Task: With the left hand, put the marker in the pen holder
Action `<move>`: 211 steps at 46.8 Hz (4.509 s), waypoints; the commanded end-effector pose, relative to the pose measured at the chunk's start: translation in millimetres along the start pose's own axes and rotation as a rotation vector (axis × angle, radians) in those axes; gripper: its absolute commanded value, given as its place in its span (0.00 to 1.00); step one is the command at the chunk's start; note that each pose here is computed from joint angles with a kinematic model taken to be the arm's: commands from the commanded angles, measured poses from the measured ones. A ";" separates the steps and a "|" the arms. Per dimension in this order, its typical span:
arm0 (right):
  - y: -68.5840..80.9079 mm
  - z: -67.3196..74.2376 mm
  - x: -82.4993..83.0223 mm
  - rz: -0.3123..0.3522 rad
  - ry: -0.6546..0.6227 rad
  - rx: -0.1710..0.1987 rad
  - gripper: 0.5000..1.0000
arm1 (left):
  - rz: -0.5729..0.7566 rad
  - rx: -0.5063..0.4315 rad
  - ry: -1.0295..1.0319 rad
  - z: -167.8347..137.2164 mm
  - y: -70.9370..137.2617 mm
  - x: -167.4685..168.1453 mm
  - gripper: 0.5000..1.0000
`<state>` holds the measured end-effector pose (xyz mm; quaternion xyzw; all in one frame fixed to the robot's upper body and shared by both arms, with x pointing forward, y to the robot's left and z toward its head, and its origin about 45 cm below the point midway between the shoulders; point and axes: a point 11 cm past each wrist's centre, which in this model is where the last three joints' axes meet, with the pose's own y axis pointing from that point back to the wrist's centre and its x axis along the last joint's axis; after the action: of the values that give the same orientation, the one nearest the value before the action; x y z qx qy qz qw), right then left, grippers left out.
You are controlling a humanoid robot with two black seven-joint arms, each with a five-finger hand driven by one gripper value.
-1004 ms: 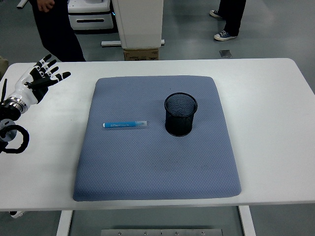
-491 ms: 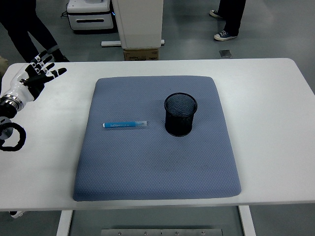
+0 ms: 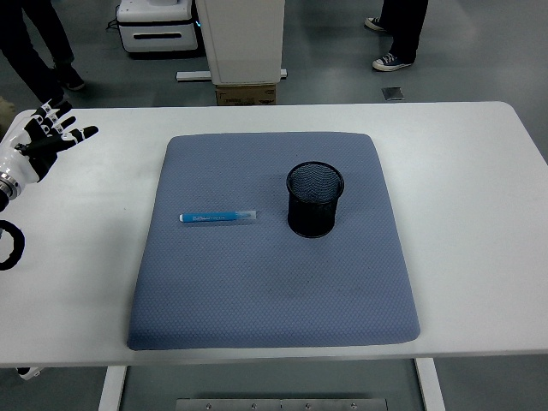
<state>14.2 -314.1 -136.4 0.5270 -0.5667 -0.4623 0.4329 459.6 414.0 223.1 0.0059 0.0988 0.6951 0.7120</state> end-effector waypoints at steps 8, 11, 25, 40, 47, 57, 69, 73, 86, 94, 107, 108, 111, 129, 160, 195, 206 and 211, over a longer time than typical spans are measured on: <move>0.0 0.0 0.0 0.000 0.000 0.000 1.00 | -0.041 -0.006 -0.060 11.2 -2.2 -7.8 1.00; 0.0 0.1 0.5 0.002 0.000 0.000 1.00 | -0.064 -0.012 -0.071 16.3 -4.9 -16.1 1.00; 0.0 0.0 0.0 0.000 0.000 0.000 1.00 | -0.163 0.018 -0.246 33.3 -19.0 -50.5 1.00; 0.0 0.0 0.0 0.000 0.000 0.000 1.00 | -0.208 0.055 -0.491 52.3 -28.4 -66.3 1.00; 0.0 0.0 -0.1 -0.001 0.000 0.000 1.00 | -0.237 0.066 -0.594 64.0 -32.1 -74.4 1.00; 0.0 0.0 0.0 0.000 0.000 0.000 1.00 | -0.289 0.085 -0.756 71.4 -35.0 -86.3 1.00; 0.0 0.0 0.0 0.000 0.000 0.000 1.00 | -0.392 0.088 -0.915 62.9 -37.1 -111.2 1.00; 0.0 0.0 0.0 0.000 0.000 0.000 1.00 | -0.405 0.067 -0.912 65.1 -37.2 -114.3 1.00; 0.0 0.0 0.0 0.000 0.000 0.000 1.00 | -0.506 0.058 -0.908 50.6 -29.7 -137.8 1.00; 0.0 0.0 -0.1 -0.001 0.000 0.000 1.00 | -0.562 0.122 -0.973 34.0 -20.8 -139.2 1.00; 0.0 0.0 0.0 0.000 0.000 0.000 1.00 | -0.614 0.155 -1.062 29.8 -17.6 -147.5 1.00; 0.0 0.0 0.0 0.000 0.000 0.000 1.00 | -0.621 0.158 -1.068 29.6 -16.9 -148.9 1.00; 0.0 0.0 0.0 0.000 0.000 0.000 1.00 | -0.639 0.160 -1.078 30.4 -15.0 -154.1 1.00; 0.0 0.0 0.0 0.000 0.000 0.000 1.00 | -0.722 0.145 -1.147 42.6 -10.7 -174.2 1.00; 0.0 0.0 0.0 0.000 0.000 0.000 1.00 | -0.859 0.262 -1.349 30.7 -6.3 -196.8 1.00; 0.0 0.0 0.0 0.000 0.000 0.000 1.00 | -0.872 0.327 -1.530 23.3 -8.4 -210.7 1.00; 0.0 0.0 0.0 0.000 0.000 0.000 1.00 | -0.896 0.331 -1.560 20.9 -6.8 -218.4 1.00; 0.0 0.0 0.0 0.000 0.000 0.000 1.00 | -0.903 0.345 -1.569 17.8 -5.1 -216.2 1.00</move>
<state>14.1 -314.0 -136.5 0.5270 -0.5667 -0.4624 0.4329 465.8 201.7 270.0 0.5409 -0.3184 0.1274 0.7680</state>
